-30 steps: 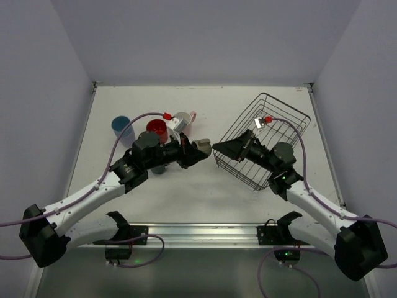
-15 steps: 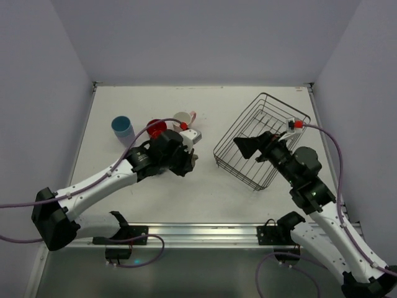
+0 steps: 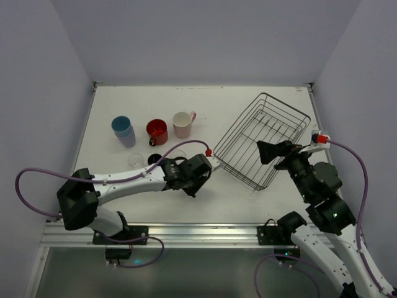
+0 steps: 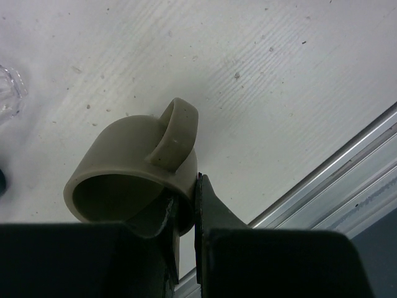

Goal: Unload the cups from the dish rack

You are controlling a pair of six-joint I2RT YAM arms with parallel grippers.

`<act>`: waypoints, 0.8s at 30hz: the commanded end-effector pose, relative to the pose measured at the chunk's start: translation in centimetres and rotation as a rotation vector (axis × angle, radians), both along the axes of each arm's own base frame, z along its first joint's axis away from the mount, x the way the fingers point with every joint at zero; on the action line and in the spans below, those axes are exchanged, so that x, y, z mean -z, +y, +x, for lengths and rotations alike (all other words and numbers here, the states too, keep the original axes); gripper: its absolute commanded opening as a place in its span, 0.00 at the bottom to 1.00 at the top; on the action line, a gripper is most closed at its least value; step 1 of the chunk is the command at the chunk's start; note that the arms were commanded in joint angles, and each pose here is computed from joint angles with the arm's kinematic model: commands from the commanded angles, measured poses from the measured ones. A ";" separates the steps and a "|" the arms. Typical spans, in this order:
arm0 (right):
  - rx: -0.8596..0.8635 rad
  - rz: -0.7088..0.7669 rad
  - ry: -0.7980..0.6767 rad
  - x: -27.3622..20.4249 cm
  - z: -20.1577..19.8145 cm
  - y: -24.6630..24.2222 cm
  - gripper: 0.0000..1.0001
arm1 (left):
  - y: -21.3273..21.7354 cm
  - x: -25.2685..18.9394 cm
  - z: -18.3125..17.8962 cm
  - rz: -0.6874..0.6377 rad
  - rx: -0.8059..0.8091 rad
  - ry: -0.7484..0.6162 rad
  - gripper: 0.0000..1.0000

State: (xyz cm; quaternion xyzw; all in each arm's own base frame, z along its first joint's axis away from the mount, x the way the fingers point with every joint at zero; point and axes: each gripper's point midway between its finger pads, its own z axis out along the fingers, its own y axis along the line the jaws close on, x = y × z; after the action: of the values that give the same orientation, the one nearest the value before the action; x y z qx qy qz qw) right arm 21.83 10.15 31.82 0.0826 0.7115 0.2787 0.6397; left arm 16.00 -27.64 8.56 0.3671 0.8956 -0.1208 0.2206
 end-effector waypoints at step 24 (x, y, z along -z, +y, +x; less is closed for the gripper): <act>0.111 -0.035 0.031 2.3 -0.3 -2.4 0.99 | 1.3 4.1 0.9 0.139 -0.080 -0.063 0.21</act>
State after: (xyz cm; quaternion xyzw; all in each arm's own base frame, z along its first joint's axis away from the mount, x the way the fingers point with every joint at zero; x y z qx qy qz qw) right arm 21.49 8.52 28.87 0.1047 0.7296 0.2405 0.6315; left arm 16.05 -25.88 4.14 0.3630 0.9086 -0.0410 0.2024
